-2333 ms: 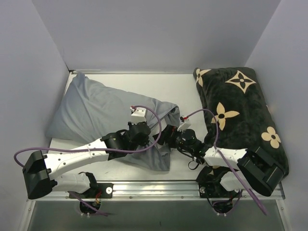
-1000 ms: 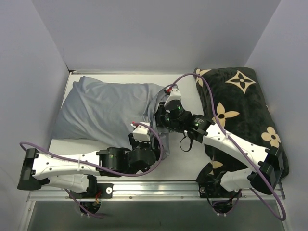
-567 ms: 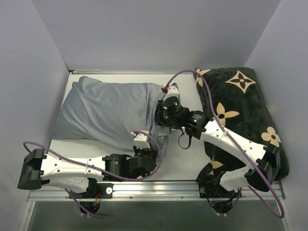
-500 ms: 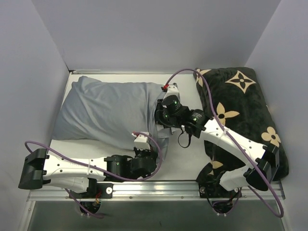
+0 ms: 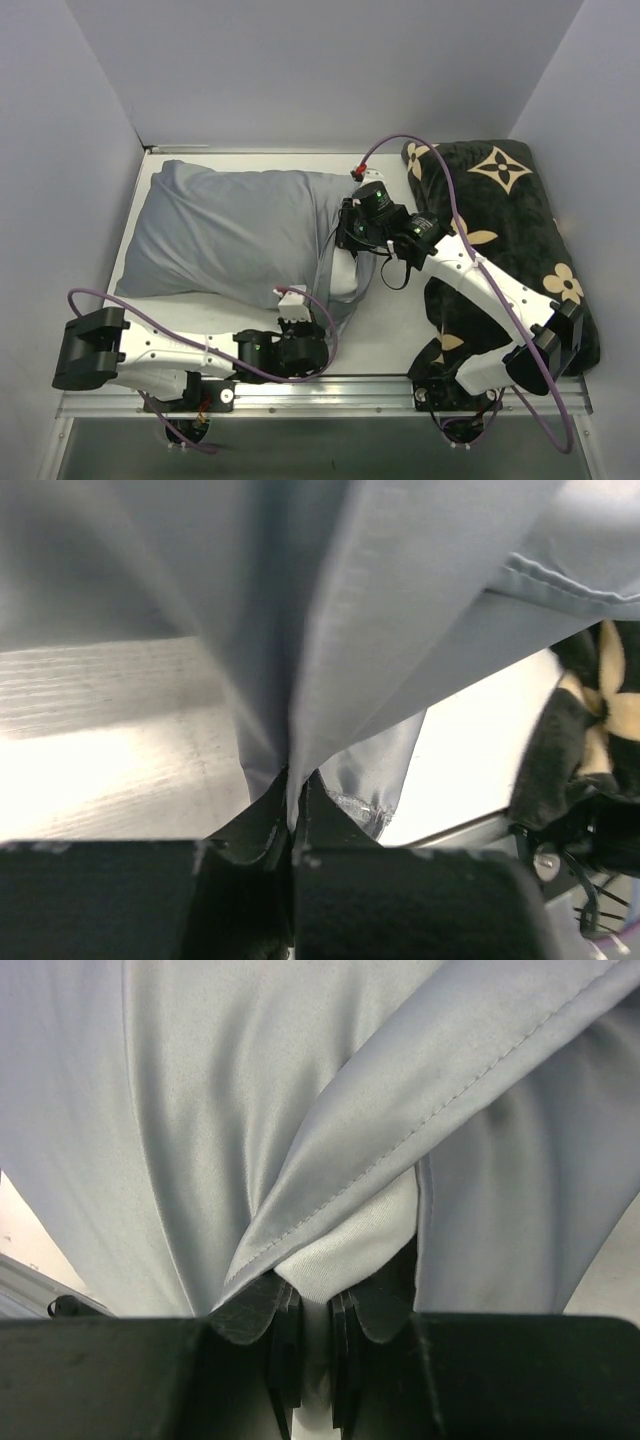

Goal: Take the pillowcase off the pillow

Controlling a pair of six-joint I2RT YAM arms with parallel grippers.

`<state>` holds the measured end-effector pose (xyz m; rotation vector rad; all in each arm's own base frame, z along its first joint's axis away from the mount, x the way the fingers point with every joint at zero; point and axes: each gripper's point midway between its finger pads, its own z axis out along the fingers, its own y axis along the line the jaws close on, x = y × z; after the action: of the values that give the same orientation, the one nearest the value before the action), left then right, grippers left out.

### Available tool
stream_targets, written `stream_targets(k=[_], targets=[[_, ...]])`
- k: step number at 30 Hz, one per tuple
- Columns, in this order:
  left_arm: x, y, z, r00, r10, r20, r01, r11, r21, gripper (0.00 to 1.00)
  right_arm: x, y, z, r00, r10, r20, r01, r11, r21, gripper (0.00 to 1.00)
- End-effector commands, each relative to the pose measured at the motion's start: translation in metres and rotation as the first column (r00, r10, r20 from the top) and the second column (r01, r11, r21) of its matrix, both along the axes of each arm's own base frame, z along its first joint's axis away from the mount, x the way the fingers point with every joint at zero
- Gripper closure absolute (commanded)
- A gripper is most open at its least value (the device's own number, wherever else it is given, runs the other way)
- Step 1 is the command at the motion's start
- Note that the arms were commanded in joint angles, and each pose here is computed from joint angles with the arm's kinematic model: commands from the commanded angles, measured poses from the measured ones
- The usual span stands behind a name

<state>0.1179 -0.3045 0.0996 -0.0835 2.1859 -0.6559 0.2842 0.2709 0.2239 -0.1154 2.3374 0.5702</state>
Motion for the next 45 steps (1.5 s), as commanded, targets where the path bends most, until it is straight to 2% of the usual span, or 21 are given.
stream_targets(k=[1, 5, 10, 20, 26, 30, 32, 35, 39, 43, 45], targets=[[-0.013, -0.002, -0.025, 0.997, -0.054, -0.051, 0.061, 0.988, 0.141, 1.00, 0.031, 0.005, 0.096, 0.970, -0.089, 0.225, 0.044, 0.979, 0.200, 1.00], [-0.029, -0.021, -0.041, 0.983, -0.161, -0.083, 0.174, 0.965, 0.198, 1.00, 0.043, 0.001, 0.113, 0.967, -0.112, 0.227, 0.059, 0.972, 0.226, 1.00], [-0.040, -0.024, -0.057, 0.971, -0.195, -0.137, 0.220, 0.955, 0.202, 1.00, 0.053, 0.011, 0.120, 0.971, -0.099, 0.219, 0.048, 0.973, 0.226, 1.00], [-0.039, 0.008, -0.098, 0.964, -0.114, -0.239, 0.192, 0.922, 0.335, 1.00, 0.060, 0.004, 0.150, 0.966, -0.136, 0.221, 0.074, 0.961, 0.266, 1.00], [-0.029, 0.021, -0.099, 0.965, -0.062, -0.253, 0.146, 0.934, 0.327, 1.00, 0.059, -0.007, 0.163, 0.965, -0.140, 0.222, 0.072, 0.955, 0.288, 1.00], [0.003, 0.044, -0.095, 0.962, 0.036, -0.271, 0.036, 0.966, 0.256, 1.00, 0.046, -0.016, 0.157, 0.967, -0.138, 0.214, 0.073, 0.955, 0.288, 1.00], [0.017, 0.043, -0.079, 0.965, 0.043, -0.260, 0.003, 0.985, 0.172, 1.00, 0.037, -0.017, 0.159, 0.968, -0.131, 0.213, 0.058, 0.946, 0.318, 1.00], [0.050, 0.057, -0.059, 0.966, 0.129, -0.225, -0.104, 0.987, 0.119, 1.00, 0.025, -0.011, 0.138, 0.979, -0.097, 0.182, 0.032, 0.944, 0.329, 1.00], [0.100, 0.092, -0.039, 0.934, 0.281, -0.219, -0.274, 0.960, 0.062, 1.00, 0.002, -0.006, 0.105, 0.984, -0.077, 0.158, 0.021, 0.944, 0.328, 1.00], [0.138, 0.129, -0.022, 0.897, 0.391, -0.206, -0.393, 0.919, 0.035, 1.00, -0.025, 0.012, 0.078, 0.990, -0.014, 0.141, -0.034, 0.943, 0.331, 1.00], [0.150, 0.141, -0.016, 0.891, 0.409, -0.195, -0.408, 0.912, 0.047, 1.00, -0.041, 0.026, 0.066, 0.991, 0.037, 0.130, -0.077, 0.945, 0.317, 1.00]])
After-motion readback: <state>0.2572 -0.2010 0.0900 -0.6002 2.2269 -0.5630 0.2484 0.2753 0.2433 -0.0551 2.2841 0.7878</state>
